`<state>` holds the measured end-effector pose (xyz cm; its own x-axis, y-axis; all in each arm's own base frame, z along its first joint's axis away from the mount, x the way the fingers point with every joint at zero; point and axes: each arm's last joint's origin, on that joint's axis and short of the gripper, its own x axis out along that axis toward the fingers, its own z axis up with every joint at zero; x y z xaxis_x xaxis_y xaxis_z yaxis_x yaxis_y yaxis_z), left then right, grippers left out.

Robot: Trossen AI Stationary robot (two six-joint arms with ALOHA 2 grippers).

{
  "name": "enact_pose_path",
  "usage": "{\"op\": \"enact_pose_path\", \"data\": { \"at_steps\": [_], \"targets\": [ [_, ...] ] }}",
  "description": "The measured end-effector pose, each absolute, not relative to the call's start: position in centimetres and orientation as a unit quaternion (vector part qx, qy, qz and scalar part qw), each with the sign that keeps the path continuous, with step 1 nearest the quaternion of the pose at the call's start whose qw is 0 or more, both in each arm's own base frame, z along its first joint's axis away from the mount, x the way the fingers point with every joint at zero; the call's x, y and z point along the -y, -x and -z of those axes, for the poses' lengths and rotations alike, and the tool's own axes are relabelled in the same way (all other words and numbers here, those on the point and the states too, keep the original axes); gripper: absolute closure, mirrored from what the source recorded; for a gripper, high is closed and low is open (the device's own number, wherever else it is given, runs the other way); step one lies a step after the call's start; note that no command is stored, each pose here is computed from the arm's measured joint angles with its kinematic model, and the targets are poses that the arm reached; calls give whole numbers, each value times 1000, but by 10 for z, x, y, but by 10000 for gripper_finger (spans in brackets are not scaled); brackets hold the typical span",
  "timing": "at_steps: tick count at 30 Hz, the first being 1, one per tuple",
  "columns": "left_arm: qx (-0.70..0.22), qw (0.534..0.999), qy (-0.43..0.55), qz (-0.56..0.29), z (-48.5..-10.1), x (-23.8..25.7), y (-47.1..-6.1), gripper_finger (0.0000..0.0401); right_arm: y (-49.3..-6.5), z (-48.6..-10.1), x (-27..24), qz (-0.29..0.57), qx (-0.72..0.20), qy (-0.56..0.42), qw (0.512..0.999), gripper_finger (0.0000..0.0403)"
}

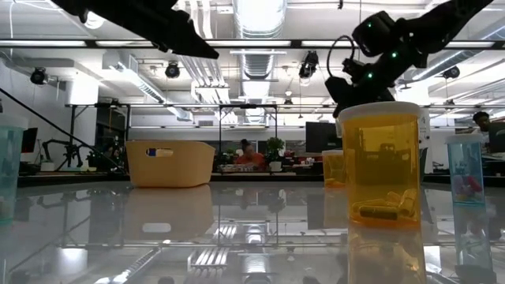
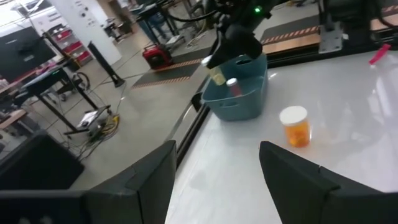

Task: Pick and place medicine bottles into bin by pill shape (circle, oval)
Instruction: Put the peach bottle pill into the blue bin

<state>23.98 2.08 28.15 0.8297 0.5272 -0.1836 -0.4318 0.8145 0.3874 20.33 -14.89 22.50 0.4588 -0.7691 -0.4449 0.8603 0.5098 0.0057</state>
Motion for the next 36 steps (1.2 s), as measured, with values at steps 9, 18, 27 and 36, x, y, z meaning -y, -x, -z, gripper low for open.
{"op": "enact_pose_path", "data": {
  "at_steps": [9, 18, 27, 36],
  "targets": [
    [-144, 940, -167, -260, -281, -24, -240, 186, -188, -200, 151, 522, -183, -171, 815, 289],
    [-145, 940, -169, -260, -281, -24, -240, 186, -175, -173, 143, 539, -133, -173, 813, 289],
    [-144, 940, -169, -260, -281, -24, -240, 186, -174, -157, 143, 541, -125, -163, 815, 289],
    [-142, 940, -166, -261, -281, -24, -240, 186, -188, -137, 152, 540, -134, -155, 816, 289]
  ]
}}
